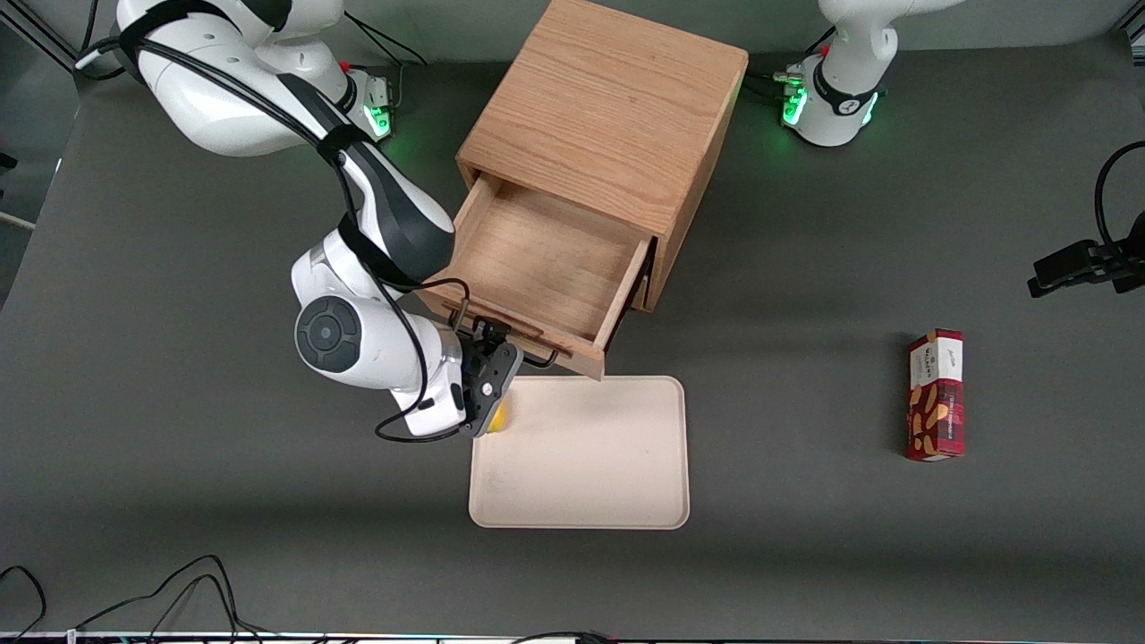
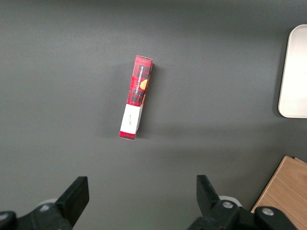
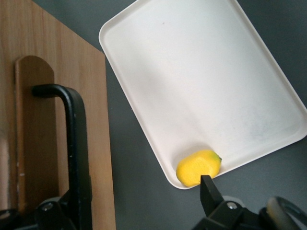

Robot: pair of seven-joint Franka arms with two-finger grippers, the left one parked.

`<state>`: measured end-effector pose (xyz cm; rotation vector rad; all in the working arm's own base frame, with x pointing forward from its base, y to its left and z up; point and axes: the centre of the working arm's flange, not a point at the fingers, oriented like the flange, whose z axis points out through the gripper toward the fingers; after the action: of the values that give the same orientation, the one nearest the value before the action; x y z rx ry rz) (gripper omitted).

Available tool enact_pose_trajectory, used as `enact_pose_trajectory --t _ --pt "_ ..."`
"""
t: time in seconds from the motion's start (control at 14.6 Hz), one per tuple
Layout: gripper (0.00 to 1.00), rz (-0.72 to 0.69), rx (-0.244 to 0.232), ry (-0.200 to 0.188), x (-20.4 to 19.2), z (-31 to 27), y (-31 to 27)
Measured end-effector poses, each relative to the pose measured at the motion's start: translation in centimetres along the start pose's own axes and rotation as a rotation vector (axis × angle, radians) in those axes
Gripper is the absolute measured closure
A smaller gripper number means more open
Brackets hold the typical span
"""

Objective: Open upper drawer

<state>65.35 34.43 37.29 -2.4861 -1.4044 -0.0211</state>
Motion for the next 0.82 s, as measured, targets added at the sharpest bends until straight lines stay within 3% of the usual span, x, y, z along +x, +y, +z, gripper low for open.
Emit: enact_pose_trajectory --t 0.82 --pt "0.0 0.034 -0.058 0.015 -1.3 -2.1 3.4"
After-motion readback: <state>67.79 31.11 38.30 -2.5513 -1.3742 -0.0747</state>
